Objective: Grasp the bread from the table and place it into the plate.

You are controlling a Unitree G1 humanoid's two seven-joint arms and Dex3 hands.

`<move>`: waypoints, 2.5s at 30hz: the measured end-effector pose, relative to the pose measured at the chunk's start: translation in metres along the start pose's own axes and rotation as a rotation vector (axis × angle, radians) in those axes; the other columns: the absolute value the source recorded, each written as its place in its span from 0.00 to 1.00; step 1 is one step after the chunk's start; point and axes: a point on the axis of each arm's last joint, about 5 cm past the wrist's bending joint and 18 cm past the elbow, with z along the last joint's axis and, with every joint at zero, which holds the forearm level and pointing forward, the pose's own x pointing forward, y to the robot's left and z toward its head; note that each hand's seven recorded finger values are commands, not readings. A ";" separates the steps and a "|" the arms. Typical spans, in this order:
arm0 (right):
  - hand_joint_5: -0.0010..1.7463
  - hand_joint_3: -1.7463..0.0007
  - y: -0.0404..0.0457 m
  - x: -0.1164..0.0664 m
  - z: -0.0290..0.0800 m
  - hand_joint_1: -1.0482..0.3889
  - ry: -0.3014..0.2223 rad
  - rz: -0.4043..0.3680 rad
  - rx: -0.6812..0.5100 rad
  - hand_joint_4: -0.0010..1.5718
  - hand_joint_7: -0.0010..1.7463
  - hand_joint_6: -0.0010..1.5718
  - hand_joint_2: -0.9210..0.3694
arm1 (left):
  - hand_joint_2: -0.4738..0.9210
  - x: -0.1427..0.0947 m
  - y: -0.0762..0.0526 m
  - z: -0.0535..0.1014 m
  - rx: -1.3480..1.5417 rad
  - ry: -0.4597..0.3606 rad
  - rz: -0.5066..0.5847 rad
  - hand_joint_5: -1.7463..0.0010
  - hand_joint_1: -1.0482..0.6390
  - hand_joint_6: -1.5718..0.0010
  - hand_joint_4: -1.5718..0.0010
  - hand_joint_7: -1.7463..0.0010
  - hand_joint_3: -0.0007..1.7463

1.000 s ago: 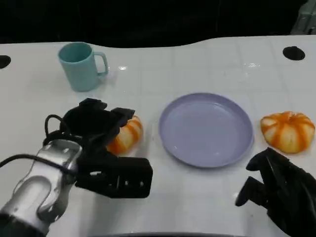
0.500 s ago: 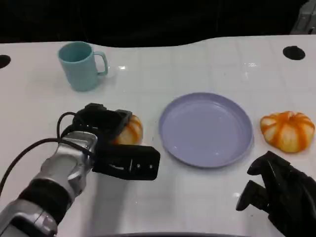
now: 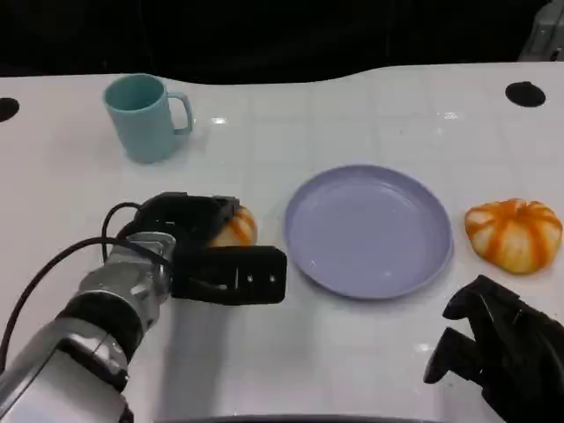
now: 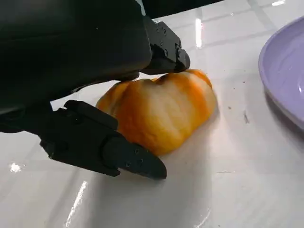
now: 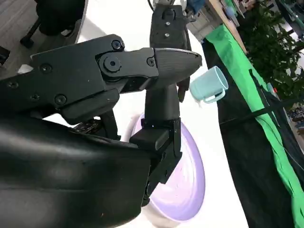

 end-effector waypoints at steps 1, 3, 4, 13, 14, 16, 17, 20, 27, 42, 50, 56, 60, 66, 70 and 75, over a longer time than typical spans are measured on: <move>1.00 0.82 0.0000 0.000 0.000 0.37 0.000 0.001 0.000 0.42 0.93 0.33 0.00 | 1.00 0.000 0.001 0.000 -0.013 -0.006 0.012 0.41 0.47 0.34 0.49 0.95 0.07; 1.00 0.82 0.0001 0.000 0.000 0.37 -0.001 0.002 0.000 0.42 0.93 0.33 0.00 | 1.00 0.000 0.002 -0.001 -0.027 -0.010 0.034 0.24 0.45 0.23 0.47 0.94 0.05; 1.00 0.82 0.0001 0.000 0.000 0.37 -0.001 0.003 0.000 0.42 0.93 0.33 0.00 | 1.00 0.001 0.003 -0.001 -0.026 -0.010 0.045 0.14 0.45 0.23 0.50 0.90 0.06; 1.00 0.82 0.0003 -0.001 0.000 0.38 -0.003 0.010 0.003 0.42 0.93 0.32 0.00 | 0.98 0.000 0.000 -0.001 -0.023 -0.019 0.144 0.00 0.50 0.58 0.50 0.16 0.12; 1.00 0.82 0.0003 -0.001 0.000 0.38 -0.003 0.010 0.003 0.42 0.93 0.32 0.00 | 0.98 0.000 -0.001 -0.001 -0.026 -0.023 0.161 0.00 0.51 0.58 0.48 0.14 0.12; 1.00 0.82 0.0001 -0.001 0.000 0.38 -0.002 0.010 0.001 0.42 0.93 0.32 0.00 | 0.99 -0.001 -0.004 -0.002 -0.030 -0.032 0.187 0.00 0.50 0.56 0.47 0.25 0.12; 1.00 0.81 0.0001 -0.001 0.000 0.38 -0.002 0.010 0.001 0.41 0.93 0.32 0.00 | 1.00 -0.001 -0.004 -0.002 -0.031 -0.037 0.195 0.00 0.50 0.54 0.47 0.32 0.12; 1.00 0.81 0.0002 -0.001 0.001 0.38 -0.003 0.011 0.000 0.41 0.93 0.32 0.00 | 0.99 -0.001 -0.004 -0.002 -0.033 -0.046 0.220 0.00 0.51 0.58 0.46 0.15 0.11; 1.00 0.81 -0.0007 0.000 0.000 0.38 0.000 0.012 0.001 0.42 0.93 0.32 0.00 | 0.97 0.000 -0.002 0.005 -0.081 -0.053 0.360 0.00 0.53 0.64 0.43 0.00 0.15; 1.00 0.80 -0.0013 0.000 0.001 0.38 0.003 0.011 -0.007 0.42 0.94 0.32 0.00 | 0.78 0.011 0.027 0.060 -0.191 -0.231 0.501 0.00 0.50 0.55 0.41 0.16 0.38; 1.00 0.82 -0.0015 0.000 0.000 0.38 0.001 0.014 -0.006 0.42 0.94 0.32 0.00 | 0.73 0.012 0.036 0.089 -0.196 -0.369 0.481 0.00 0.49 0.51 0.37 0.11 0.49; 1.00 0.80 -0.0011 0.001 0.000 0.39 -0.001 0.014 -0.012 0.42 0.94 0.32 0.00 | 0.76 0.011 0.031 0.106 -0.185 -0.419 0.409 0.00 0.47 0.40 0.39 0.63 0.45; 1.00 0.79 -0.0009 0.001 0.000 0.40 -0.002 0.015 -0.013 0.42 0.94 0.32 0.00 | 0.82 0.011 0.032 0.115 -0.153 -0.428 0.347 0.00 0.50 0.34 0.42 0.79 0.36; 1.00 0.79 -0.0004 0.000 0.000 0.40 -0.002 0.017 -0.013 0.42 0.94 0.32 0.00 | 0.85 0.011 0.031 0.125 -0.115 -0.424 0.261 0.00 0.50 0.38 0.45 0.84 0.35; 1.00 0.79 -0.0005 0.000 0.000 0.39 -0.006 0.016 -0.014 0.43 0.94 0.32 0.00 | 0.87 0.011 0.029 0.126 -0.111 -0.419 0.247 0.00 0.50 0.35 0.46 0.86 0.31; 1.00 0.79 -0.0004 0.000 -0.001 0.40 -0.008 0.015 -0.014 0.42 0.93 0.32 0.00 | 0.99 0.011 0.025 0.128 -0.072 -0.401 0.257 0.00 0.49 0.39 0.44 0.59 0.06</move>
